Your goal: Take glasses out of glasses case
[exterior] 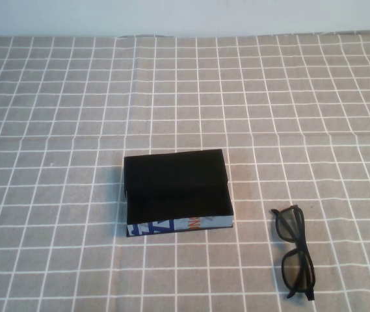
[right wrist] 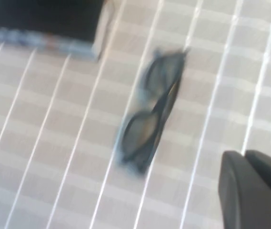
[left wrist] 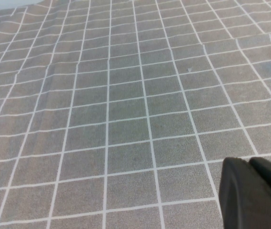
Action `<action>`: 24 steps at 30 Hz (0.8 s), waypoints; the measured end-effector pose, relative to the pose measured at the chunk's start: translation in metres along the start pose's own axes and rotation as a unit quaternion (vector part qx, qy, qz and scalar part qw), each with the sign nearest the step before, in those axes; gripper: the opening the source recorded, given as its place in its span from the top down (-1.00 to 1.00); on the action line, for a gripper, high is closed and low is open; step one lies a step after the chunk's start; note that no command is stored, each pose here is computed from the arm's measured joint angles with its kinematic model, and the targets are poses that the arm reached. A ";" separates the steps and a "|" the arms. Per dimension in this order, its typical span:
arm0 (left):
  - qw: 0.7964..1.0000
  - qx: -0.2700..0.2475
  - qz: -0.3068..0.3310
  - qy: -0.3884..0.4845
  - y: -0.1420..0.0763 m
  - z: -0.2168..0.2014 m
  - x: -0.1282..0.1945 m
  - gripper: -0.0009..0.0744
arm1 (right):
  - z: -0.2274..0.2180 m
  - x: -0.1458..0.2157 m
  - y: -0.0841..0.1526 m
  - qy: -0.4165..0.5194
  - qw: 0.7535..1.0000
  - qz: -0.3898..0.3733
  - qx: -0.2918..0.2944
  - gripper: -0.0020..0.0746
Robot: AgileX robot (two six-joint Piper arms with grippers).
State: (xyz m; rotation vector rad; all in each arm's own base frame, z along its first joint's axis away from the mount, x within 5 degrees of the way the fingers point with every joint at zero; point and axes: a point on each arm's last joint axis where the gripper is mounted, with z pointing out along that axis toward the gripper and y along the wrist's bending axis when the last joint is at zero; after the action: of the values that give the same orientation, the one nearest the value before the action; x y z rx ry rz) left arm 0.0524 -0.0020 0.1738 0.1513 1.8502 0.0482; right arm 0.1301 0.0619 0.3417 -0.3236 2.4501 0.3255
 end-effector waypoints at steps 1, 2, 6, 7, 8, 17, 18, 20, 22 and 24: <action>1.000 0.000 0.000 0.000 0.000 0.000 0.000 0.99 | 0.002 0.001 -0.003 -0.015 1.000 0.003 0.005 0.99; 1.000 0.000 0.000 0.000 0.000 0.000 0.000 0.99 | 0.004 0.003 -0.007 -0.037 0.999 0.007 0.010 0.99; 1.000 0.000 0.000 0.000 0.000 0.000 0.000 0.99 | 0.013 0.027 -0.027 -0.133 0.990 0.033 0.041 0.99; 1.000 0.000 0.000 0.000 0.000 0.000 0.000 0.99 | 0.016 0.035 -0.032 -0.156 0.986 0.041 0.053 0.99; 1.000 0.000 0.000 0.000 0.000 0.000 0.000 0.99 | 0.019 0.046 -0.038 -0.184 0.979 0.049 0.067 0.99; 1.000 0.000 0.000 0.000 0.000 0.000 0.000 0.99 | 0.054 0.139 -0.057 -0.390 0.910 0.061 0.126 0.99; 1.000 0.000 0.000 0.000 0.000 0.000 0.000 0.99 | 0.056 0.144 -0.057 -0.401 0.905 0.059 0.125 0.99; 1.000 0.000 0.000 0.000 0.000 0.000 0.000 0.99 | 0.055 0.150 -0.057 -0.418 0.898 0.057 0.124 0.99; 1.000 0.000 0.000 0.000 0.000 0.000 0.000 0.99 | 0.053 0.152 -0.055 -0.431 0.893 0.055 0.121 0.99; 1.000 0.000 0.000 0.000 0.000 0.000 0.000 0.99 | 0.053 0.156 -0.054 -0.425 0.896 0.055 0.117 0.99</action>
State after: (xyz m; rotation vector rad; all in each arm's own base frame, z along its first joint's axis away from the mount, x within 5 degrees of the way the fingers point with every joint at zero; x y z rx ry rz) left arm 0.0524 -0.0020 0.1738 0.1513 1.8502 0.0482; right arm 0.0573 0.0039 0.1952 0.0693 1.6111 0.1598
